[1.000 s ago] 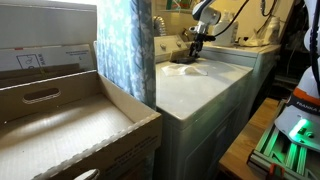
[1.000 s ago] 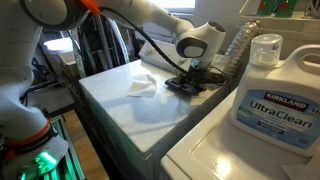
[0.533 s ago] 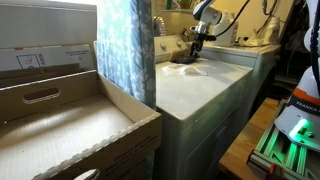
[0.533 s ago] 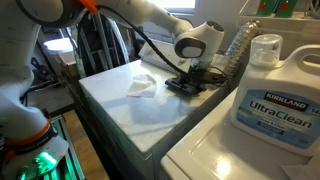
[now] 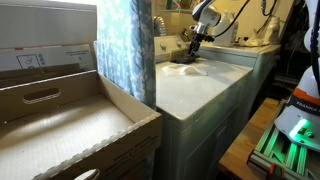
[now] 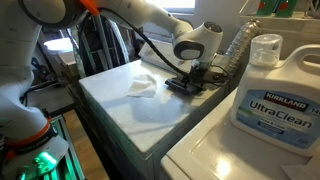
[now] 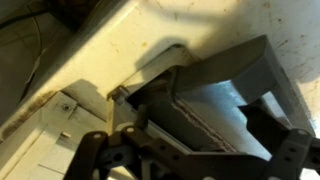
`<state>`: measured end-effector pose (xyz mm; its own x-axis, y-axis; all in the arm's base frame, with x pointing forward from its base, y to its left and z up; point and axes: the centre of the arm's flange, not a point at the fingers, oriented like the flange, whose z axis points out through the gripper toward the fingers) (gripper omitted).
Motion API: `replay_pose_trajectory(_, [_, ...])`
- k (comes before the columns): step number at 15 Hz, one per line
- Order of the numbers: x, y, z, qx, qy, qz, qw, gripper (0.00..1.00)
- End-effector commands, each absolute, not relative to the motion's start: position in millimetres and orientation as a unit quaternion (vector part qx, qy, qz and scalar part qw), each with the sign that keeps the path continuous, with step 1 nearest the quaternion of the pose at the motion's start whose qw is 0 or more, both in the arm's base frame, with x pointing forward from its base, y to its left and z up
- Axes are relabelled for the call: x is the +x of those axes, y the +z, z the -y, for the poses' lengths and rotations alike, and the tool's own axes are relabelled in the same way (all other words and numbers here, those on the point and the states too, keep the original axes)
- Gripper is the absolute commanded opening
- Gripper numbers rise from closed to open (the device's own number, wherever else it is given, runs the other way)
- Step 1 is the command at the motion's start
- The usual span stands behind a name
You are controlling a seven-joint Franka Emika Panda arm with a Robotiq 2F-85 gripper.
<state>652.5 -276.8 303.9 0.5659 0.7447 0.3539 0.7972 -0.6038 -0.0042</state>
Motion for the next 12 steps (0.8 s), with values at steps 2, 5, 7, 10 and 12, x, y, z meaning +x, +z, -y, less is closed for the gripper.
replay_pose_trajectory(2, [647.2,286.9,272.3,-0.883,-0.165,0.433,0.073,1.0])
replay_pose_trajectory(5, [646.5,286.8,270.8,-0.881,-0.167,0.437,0.077,1.0])
replay_pose_trajectory(7, [644.4,289.7,271.1,-0.876,-0.158,0.447,0.092,1.0])
replay_pose_trajectory(10, [641.5,291.9,275.1,-0.862,-0.138,0.476,0.105,1.0])
replay_pose_trajectory(12, [641.5,293.1,275.6,-0.858,-0.136,0.485,0.103,1.0])
